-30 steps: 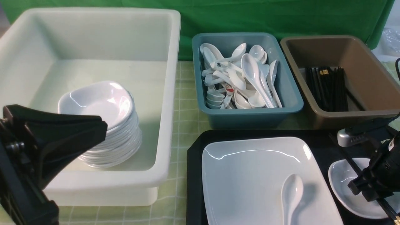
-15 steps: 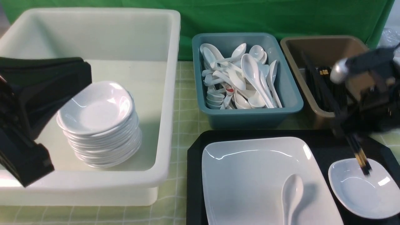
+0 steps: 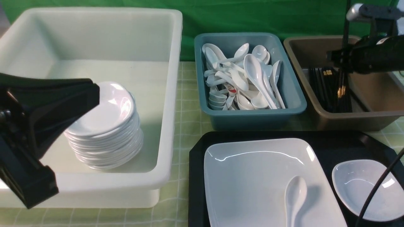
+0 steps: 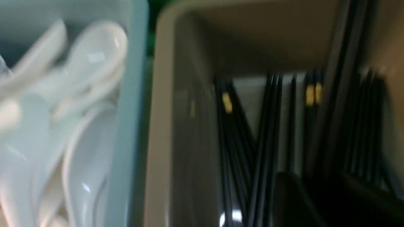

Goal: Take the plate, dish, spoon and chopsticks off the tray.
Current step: Use the right arm to put the chopsticks into the small storage box on the right, then use the right arm to grab a small plate from the dinner plate

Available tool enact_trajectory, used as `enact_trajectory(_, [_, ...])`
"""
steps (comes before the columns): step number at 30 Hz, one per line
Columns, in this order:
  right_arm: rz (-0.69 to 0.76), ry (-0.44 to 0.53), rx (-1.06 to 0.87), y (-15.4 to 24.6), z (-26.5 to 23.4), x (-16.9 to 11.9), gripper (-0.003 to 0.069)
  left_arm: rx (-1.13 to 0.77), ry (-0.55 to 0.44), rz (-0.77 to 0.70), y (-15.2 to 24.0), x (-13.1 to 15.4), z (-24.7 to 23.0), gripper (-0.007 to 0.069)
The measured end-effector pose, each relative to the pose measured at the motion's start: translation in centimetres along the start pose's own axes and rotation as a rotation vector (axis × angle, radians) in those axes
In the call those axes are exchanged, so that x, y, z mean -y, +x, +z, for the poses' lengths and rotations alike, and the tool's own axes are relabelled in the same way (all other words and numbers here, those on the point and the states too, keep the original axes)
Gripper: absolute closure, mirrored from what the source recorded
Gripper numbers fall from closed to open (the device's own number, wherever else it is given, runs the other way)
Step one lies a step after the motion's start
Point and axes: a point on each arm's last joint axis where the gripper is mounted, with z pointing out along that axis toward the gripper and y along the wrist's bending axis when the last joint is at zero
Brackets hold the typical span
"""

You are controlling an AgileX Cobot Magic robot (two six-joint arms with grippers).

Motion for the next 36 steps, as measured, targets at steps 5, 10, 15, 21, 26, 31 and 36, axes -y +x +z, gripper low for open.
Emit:
enact_trajectory(5, [-0.053, -0.012, -0.061, -0.1, -1.4, -0.2, 0.0227, -0.003, -0.002, 0.007, 0.0, 0.0, 0.0, 0.0616])
enact_trajectory(10, [-0.114, -0.07, -0.139, -1.5, -8.2, -1.8, 0.0267, -0.011, -0.012, 0.035, 0.1, -0.1, 0.0, 0.0616])
enact_trajectory(15, [-0.308, -0.093, -0.36, 2.1, -15.1, -5.0, 0.0331, -0.024, -0.008, 0.038, 0.2, -0.1, 0.0, 0.0616])
enact_trajectory(21, [-0.679, -0.001, -0.699, 12.8, -17.6, -5.9, 0.0316, -0.024, -0.008, 0.041, 0.2, -0.1, 0.0, 0.0616])
enact_trajectory(26, [-0.759, 0.001, -0.706, 17.2, -16.2, -5.1, 0.0218, -0.025, -0.008, 0.042, 0.2, -0.1, 0.0, 0.0616])
enact_trajectory(31, [-0.823, -0.02, -0.647, 18.6, -14.1, -4.9, 0.0195, -0.025, -0.007, 0.041, 0.2, -0.1, 0.0, 0.0616])
enact_trajectory(36, [-0.876, -0.027, -0.692, 19.5, -12.0, -4.9, 0.0194, -0.032, -0.004, 0.041, 0.3, 0.0, 0.0, 0.0616])
